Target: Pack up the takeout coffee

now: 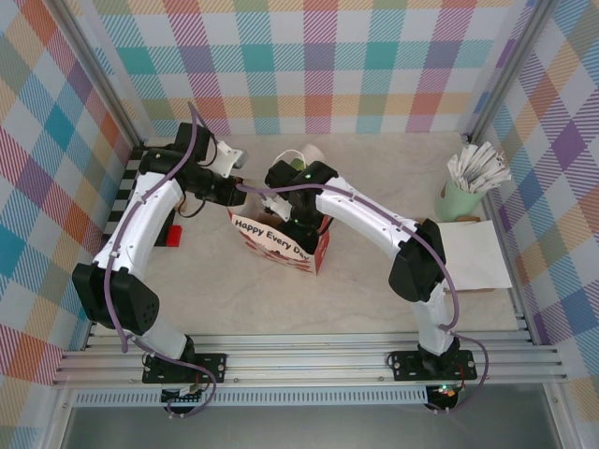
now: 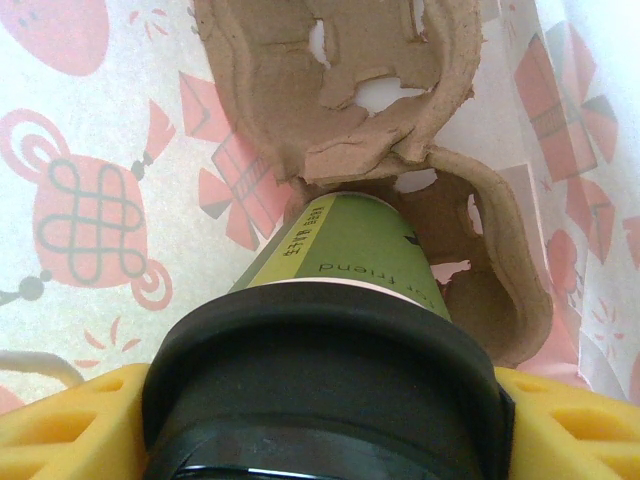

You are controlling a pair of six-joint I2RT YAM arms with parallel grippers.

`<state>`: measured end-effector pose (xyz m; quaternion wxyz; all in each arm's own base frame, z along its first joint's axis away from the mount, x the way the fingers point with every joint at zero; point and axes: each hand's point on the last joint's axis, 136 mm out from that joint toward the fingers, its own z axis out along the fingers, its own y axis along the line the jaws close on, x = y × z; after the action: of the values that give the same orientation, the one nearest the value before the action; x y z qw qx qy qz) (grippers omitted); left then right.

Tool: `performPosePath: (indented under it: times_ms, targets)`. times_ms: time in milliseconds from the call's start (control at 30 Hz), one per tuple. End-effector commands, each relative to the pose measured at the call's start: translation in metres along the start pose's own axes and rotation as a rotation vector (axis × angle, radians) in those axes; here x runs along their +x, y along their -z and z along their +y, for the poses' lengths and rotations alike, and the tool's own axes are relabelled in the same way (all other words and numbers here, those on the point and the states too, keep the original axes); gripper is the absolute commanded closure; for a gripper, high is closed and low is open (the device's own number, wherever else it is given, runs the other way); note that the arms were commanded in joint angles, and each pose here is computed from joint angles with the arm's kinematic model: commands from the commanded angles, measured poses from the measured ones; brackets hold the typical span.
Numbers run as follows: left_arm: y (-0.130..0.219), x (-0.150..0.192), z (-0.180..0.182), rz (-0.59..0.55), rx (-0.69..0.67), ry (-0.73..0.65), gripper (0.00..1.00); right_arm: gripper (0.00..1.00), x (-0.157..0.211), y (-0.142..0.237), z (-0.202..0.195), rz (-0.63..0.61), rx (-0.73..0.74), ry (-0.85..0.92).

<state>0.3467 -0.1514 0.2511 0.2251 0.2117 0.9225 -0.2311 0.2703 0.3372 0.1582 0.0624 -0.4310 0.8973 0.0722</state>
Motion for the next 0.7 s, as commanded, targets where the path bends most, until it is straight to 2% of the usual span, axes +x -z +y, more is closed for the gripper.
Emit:
performPosePath:
  times_ms: [0,433,667]
  targets:
    - [-0.003,-0.004,0.001,-0.012,0.001,-0.006,1.0,0.36,0.007,0.01,0.0,0.006,-0.007,0.003]
    - [0.001,-0.007,0.002,-0.027,-0.02,-0.016,1.0,0.41,0.008,0.02,-0.007,0.014,0.037,0.006]
    - [0.01,-0.016,-0.006,-0.043,-0.004,0.091,1.0,0.43,0.002,0.029,-0.006,-0.004,0.031,-0.018]
